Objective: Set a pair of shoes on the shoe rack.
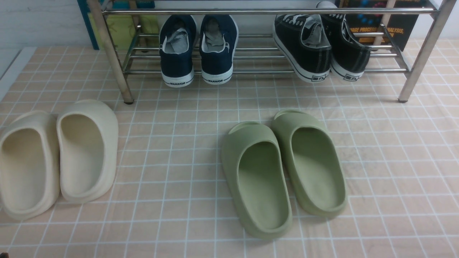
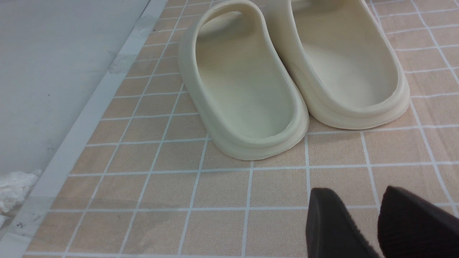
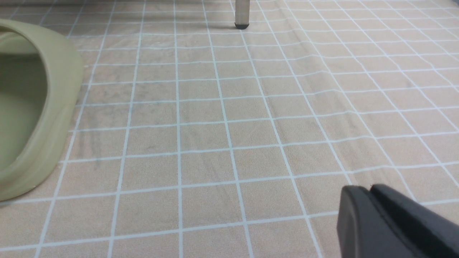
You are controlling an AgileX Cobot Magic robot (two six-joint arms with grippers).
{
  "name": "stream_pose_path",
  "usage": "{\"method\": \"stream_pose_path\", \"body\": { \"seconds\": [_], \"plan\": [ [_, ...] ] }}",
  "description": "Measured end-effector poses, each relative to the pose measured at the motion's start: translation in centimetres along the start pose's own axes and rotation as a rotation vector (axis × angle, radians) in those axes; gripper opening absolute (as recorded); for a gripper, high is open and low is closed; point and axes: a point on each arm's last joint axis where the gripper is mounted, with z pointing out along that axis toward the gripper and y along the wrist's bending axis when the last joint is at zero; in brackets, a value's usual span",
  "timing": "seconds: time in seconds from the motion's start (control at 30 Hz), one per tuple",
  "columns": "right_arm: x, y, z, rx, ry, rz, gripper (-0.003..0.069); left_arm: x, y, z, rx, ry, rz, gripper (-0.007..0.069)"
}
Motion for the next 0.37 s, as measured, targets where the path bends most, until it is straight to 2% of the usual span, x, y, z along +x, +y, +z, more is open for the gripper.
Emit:
{"method": "stream_pose_path", "body": {
  "seconds": [0.37],
  "plan": [
    [0.0, 0.0, 0.0, 0.0, 0.0, -0.001, 0.0057, 0.0, 0.0, 0.0, 0.0, 0.0, 0.0, 0.0239]
  ]
}}
